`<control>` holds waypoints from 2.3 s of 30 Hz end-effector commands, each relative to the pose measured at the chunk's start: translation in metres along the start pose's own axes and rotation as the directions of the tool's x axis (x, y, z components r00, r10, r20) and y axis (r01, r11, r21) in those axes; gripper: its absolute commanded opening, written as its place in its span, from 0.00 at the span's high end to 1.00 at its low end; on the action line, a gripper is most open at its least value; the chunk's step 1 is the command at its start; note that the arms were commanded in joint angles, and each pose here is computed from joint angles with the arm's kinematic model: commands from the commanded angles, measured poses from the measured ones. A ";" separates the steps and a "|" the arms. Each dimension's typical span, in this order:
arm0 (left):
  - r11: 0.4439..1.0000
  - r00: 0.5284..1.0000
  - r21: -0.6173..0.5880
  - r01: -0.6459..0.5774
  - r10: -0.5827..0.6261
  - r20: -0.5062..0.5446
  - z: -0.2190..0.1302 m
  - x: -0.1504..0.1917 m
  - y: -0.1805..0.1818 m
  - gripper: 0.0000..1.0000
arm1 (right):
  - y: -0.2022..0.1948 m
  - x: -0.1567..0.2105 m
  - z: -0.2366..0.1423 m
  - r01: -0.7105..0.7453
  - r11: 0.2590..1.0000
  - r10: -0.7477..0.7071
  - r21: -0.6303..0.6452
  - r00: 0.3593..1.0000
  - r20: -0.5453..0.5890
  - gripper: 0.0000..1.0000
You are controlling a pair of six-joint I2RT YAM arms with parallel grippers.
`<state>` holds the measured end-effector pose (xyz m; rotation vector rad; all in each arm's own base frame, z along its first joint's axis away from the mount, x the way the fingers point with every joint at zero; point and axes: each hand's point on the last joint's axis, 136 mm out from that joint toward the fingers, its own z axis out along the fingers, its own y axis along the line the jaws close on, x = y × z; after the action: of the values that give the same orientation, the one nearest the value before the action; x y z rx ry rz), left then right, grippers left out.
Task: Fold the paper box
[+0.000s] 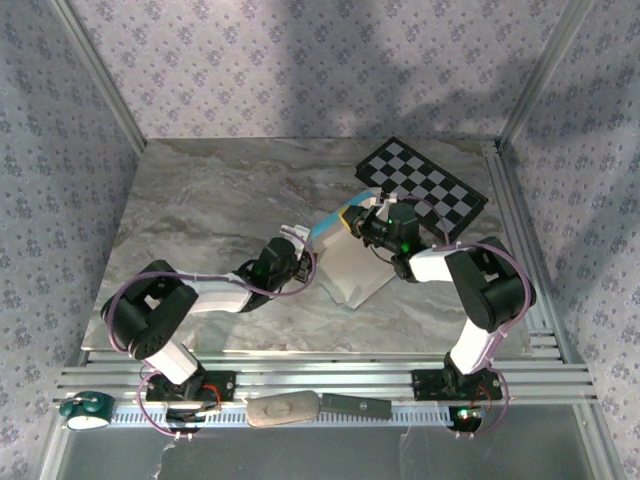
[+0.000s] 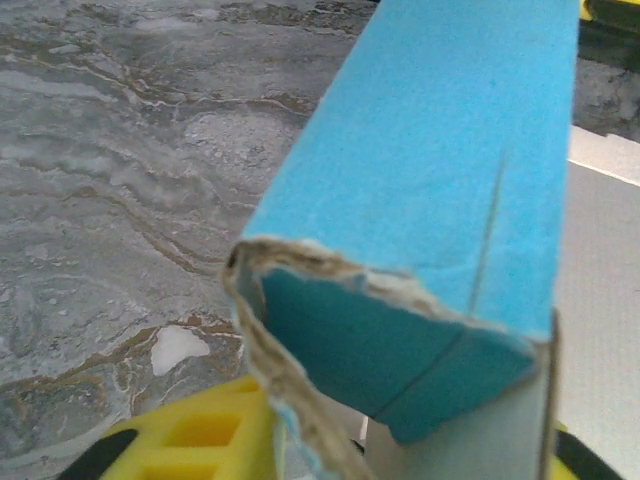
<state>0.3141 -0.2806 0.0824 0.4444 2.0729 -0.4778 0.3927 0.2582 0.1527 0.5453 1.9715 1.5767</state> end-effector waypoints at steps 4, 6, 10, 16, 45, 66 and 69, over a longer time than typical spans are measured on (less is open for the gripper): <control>0.997 0.998 -0.057 0.042 -0.040 0.040 0.007 -0.012 -0.004 0.85 | -0.015 0.004 0.002 -0.014 0.999 0.014 0.040 1.000 0.010 1.00; 0.995 0.998 -0.091 0.048 -0.044 0.042 0.007 -0.012 -0.004 0.88 | -0.014 0.004 0.002 -0.018 0.999 0.017 0.041 1.000 0.012 1.00; 0.979 0.996 -0.183 0.086 -0.079 0.046 0.009 -0.012 0.003 0.89 | -0.010 0.006 0.002 -0.021 0.999 0.020 0.034 1.000 0.019 1.00; 0.956 0.994 -0.273 0.105 -0.099 0.035 0.015 -0.011 0.005 0.81 | 0.002 0.010 -0.003 -0.016 0.999 0.014 0.030 0.998 0.063 1.00; 0.882 0.996 -0.469 0.051 -0.077 -0.035 0.037 -0.026 0.018 1.00 | -0.004 0.021 0.000 -0.199 0.979 0.193 0.037 0.973 0.125 1.00; 0.927 0.996 -0.374 0.021 -0.051 -0.070 0.059 -0.027 0.016 1.00 | -0.014 0.022 0.006 -0.267 0.961 0.257 0.071 0.959 0.119 1.00; 0.868 0.994 -0.496 0.039 -0.084 -0.069 0.049 -0.022 0.037 1.00 | -0.016 0.024 0.005 -0.287 0.955 0.277 0.074 0.953 0.126 1.00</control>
<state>0.3772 -0.2763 0.0764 0.1310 2.1836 0.0006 0.4002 0.2432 0.1517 0.9883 1.7933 1.5249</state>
